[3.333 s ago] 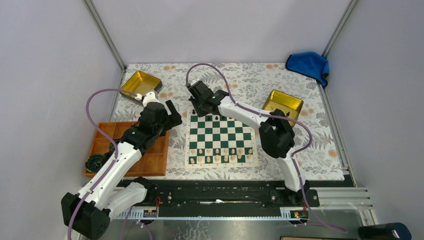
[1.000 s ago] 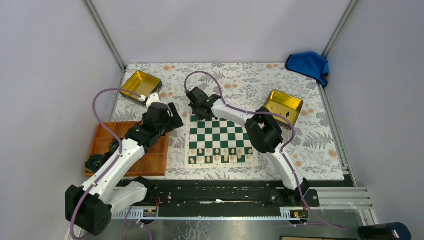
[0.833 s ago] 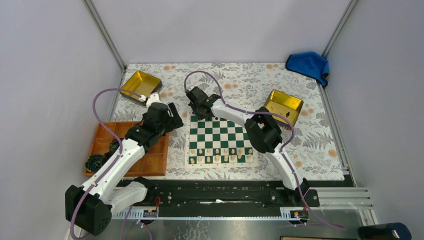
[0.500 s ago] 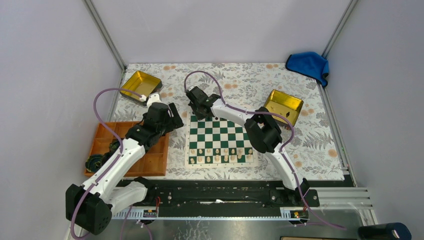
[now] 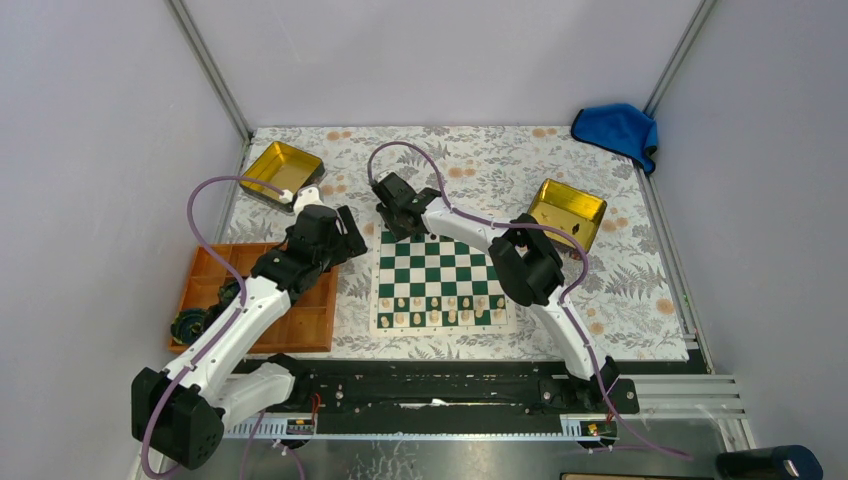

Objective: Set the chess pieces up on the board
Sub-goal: Place the chess piece on the chessboard, then pick up the chess piece from the storage box.

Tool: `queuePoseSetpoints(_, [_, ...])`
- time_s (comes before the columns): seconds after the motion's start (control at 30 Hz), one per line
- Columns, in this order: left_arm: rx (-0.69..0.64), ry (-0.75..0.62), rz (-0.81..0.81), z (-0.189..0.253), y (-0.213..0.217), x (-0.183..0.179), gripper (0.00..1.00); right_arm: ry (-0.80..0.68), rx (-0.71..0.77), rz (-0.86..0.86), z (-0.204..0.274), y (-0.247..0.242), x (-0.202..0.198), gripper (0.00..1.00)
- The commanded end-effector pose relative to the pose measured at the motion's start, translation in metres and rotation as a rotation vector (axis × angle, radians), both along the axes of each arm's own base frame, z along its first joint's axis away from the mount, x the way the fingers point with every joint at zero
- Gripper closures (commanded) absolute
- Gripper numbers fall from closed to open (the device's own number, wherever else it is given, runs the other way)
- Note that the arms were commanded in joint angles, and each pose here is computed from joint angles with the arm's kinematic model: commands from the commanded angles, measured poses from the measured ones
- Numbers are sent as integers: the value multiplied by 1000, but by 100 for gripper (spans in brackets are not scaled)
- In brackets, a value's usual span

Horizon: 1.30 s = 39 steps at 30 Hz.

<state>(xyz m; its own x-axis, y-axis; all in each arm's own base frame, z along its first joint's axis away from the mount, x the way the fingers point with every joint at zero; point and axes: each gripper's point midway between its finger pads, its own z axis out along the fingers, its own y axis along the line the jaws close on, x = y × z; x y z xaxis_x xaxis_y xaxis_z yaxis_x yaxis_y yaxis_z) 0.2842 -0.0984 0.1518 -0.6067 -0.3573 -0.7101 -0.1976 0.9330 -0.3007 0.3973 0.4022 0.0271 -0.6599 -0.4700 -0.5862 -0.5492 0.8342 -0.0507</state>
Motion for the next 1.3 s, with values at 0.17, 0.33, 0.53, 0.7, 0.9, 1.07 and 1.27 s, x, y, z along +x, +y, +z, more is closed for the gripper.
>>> queuePoseSetpoints(0.17, [19,-43,14,13,2,9,6,-162,111,-14,99,1,16,63])
queuePoseSetpoints(0.33, [16,-52,20,17,-1,17,3,-275,108,-71,151,-20,22,63])
queuePoseSetpoints(0.53, [-30,-80,-16,25,-16,33,1,-387,91,-242,199,-84,36,46])
queuePoseSetpoints(0.7, [-83,-58,-79,22,-38,45,1,-383,70,-438,202,-163,49,39])
queuePoseSetpoints(0.9, [-97,-38,-98,16,-49,57,1,-343,56,-672,187,-253,47,38])
queuePoseSetpoints(1.07, [-99,-30,-101,15,-52,61,1,-269,109,-893,157,-324,41,37])
queuePoseSetpoints(1.27, [-85,-23,-95,11,-50,62,1,-189,114,-1082,111,-381,31,38])
